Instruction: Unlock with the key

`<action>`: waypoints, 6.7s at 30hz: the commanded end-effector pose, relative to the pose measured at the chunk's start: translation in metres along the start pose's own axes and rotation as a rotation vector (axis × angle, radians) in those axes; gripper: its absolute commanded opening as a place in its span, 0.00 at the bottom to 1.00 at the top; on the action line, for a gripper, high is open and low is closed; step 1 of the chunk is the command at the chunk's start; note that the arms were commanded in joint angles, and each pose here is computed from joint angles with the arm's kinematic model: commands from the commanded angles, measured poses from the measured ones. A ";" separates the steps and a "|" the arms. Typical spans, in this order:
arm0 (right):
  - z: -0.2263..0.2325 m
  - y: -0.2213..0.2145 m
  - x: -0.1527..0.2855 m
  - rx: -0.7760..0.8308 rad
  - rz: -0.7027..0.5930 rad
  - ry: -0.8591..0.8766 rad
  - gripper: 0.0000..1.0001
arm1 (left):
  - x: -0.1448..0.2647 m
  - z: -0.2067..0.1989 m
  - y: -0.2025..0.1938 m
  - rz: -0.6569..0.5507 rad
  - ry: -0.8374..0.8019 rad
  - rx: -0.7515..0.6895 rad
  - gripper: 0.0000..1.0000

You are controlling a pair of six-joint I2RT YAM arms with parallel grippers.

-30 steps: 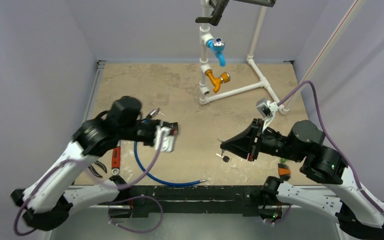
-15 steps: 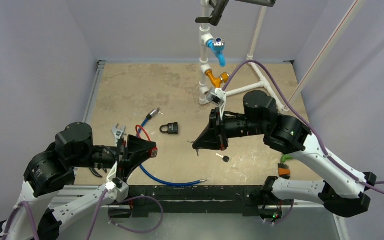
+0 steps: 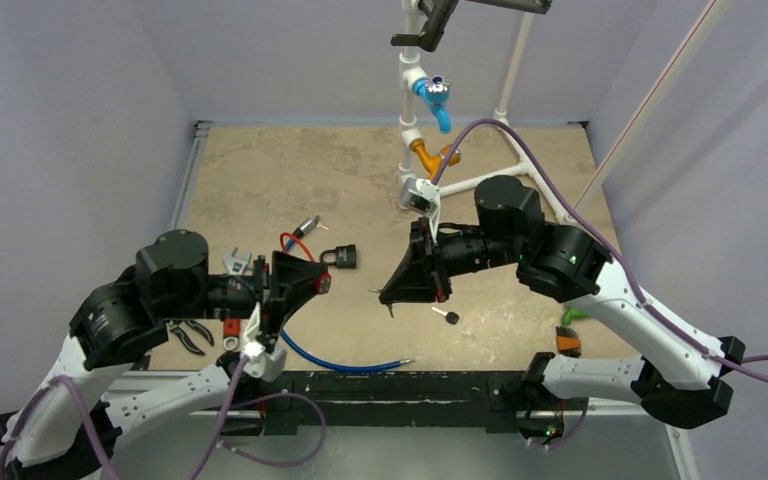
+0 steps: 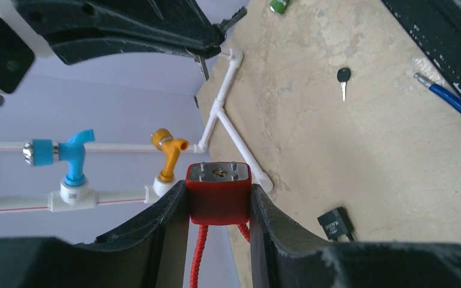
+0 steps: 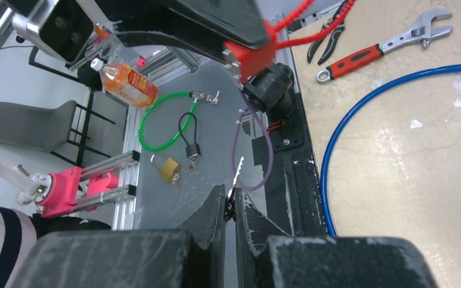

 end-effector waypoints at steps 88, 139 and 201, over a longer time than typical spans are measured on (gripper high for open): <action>-0.048 0.029 -0.076 -0.016 -0.229 -0.114 0.00 | -0.032 0.020 -0.036 0.382 0.051 -0.167 0.00; -0.075 0.037 -0.092 -0.060 -0.288 -0.328 0.03 | -0.027 0.025 -0.005 0.206 0.030 -0.046 0.00; -0.041 0.011 -0.061 0.047 -0.118 -0.217 0.00 | -0.019 0.001 -0.010 0.161 0.104 0.802 1.00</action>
Point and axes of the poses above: each gripper's point midway between its finger pads, its own x axis back along the fingers, its own z axis along the line the jaws close on, y = z × x, the point moved 8 cm from there along x, back along the fingers, and after that the axes turned 4 degrees about x, right-handed, at the moved point
